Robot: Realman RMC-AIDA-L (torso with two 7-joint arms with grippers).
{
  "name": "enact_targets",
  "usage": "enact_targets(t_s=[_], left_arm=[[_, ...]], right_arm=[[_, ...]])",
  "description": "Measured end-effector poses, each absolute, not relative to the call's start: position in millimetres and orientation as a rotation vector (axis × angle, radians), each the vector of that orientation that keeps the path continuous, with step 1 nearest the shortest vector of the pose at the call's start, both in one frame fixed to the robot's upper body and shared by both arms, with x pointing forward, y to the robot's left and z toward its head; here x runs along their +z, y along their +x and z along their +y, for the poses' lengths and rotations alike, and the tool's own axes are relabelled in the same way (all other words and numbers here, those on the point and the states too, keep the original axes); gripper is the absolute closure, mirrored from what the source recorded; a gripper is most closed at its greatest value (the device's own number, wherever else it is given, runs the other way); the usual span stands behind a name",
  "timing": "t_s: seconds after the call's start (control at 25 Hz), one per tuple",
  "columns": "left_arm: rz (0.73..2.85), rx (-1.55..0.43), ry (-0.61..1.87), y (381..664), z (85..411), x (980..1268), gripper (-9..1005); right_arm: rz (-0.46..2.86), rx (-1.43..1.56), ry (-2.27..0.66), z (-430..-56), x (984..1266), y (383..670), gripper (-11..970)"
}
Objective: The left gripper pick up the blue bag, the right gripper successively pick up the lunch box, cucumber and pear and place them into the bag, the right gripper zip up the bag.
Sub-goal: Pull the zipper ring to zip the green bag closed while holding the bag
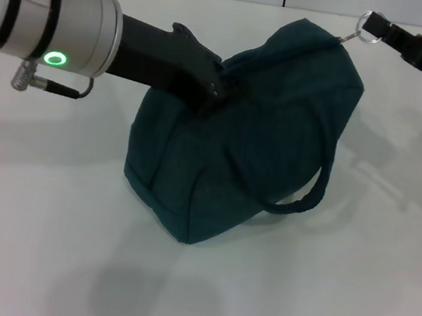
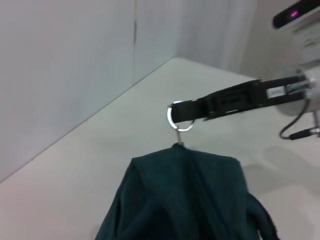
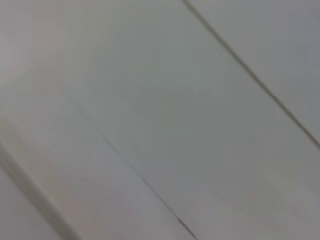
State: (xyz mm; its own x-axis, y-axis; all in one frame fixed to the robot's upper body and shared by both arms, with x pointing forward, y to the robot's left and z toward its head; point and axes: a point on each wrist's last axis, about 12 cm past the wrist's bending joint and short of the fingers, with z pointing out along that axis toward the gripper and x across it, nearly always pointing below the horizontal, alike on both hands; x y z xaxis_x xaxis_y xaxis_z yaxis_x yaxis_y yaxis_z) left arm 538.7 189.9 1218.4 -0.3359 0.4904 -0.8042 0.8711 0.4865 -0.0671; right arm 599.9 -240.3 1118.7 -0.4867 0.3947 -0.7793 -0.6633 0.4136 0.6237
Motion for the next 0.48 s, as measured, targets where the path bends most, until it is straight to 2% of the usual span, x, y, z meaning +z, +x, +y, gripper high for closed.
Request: enact_targets(t_s=[0.48], left_arm=[[1.858, -0.707, 1.17, 529, 190, 1225, 953]], right_arm=[[1.667, 1.357, -0.018, -248, 1105, 596, 854]])
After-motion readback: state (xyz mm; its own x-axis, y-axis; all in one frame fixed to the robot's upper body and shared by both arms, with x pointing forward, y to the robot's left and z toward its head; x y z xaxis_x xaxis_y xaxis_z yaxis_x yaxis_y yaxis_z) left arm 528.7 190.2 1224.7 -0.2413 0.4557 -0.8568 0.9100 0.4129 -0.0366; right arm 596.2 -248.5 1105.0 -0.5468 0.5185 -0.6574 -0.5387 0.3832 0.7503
